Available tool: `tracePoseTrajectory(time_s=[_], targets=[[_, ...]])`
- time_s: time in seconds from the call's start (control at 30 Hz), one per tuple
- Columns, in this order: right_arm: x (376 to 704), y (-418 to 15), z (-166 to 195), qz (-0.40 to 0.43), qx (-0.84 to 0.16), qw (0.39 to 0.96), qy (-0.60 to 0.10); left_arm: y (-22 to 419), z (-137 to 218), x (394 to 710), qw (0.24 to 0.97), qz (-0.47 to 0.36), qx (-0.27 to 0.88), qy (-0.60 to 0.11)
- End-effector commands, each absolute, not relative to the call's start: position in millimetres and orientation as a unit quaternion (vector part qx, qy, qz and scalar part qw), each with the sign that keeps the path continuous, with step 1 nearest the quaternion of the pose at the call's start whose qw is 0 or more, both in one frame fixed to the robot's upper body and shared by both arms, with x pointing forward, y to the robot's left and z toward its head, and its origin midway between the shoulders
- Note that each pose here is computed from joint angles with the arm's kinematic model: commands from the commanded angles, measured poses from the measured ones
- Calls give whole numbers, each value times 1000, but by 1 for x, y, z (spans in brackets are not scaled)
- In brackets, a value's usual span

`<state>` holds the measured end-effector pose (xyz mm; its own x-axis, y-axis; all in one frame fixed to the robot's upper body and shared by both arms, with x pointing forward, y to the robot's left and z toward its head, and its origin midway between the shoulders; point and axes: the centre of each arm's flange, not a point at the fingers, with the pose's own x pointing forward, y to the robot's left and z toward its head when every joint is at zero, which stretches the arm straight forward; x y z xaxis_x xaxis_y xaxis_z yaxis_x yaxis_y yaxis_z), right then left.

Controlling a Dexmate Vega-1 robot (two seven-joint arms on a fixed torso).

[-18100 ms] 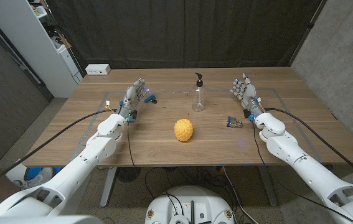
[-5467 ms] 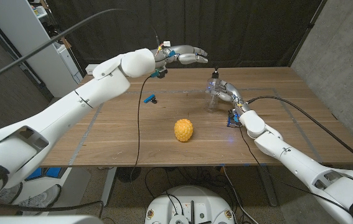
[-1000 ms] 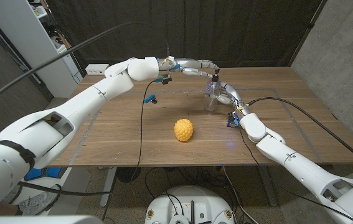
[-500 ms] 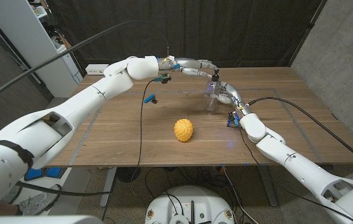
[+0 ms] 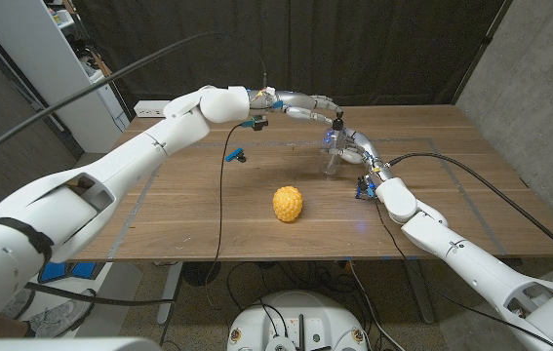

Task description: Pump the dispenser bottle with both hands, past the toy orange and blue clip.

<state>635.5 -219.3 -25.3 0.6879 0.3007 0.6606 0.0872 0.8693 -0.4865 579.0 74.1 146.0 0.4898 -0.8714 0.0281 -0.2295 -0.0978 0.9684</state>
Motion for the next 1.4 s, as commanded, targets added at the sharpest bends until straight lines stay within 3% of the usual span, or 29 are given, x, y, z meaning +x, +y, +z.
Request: tracePoseTrajectory(time_s=[0.03, 1.4], targets=[[635, -221, -25, 51, -242, 886, -391, 71, 141, 583, 532, -312, 686, -386], [635, -223, -26, 46, -238, 887, -393, 70, 138, 586, 519, -310, 708, -365]])
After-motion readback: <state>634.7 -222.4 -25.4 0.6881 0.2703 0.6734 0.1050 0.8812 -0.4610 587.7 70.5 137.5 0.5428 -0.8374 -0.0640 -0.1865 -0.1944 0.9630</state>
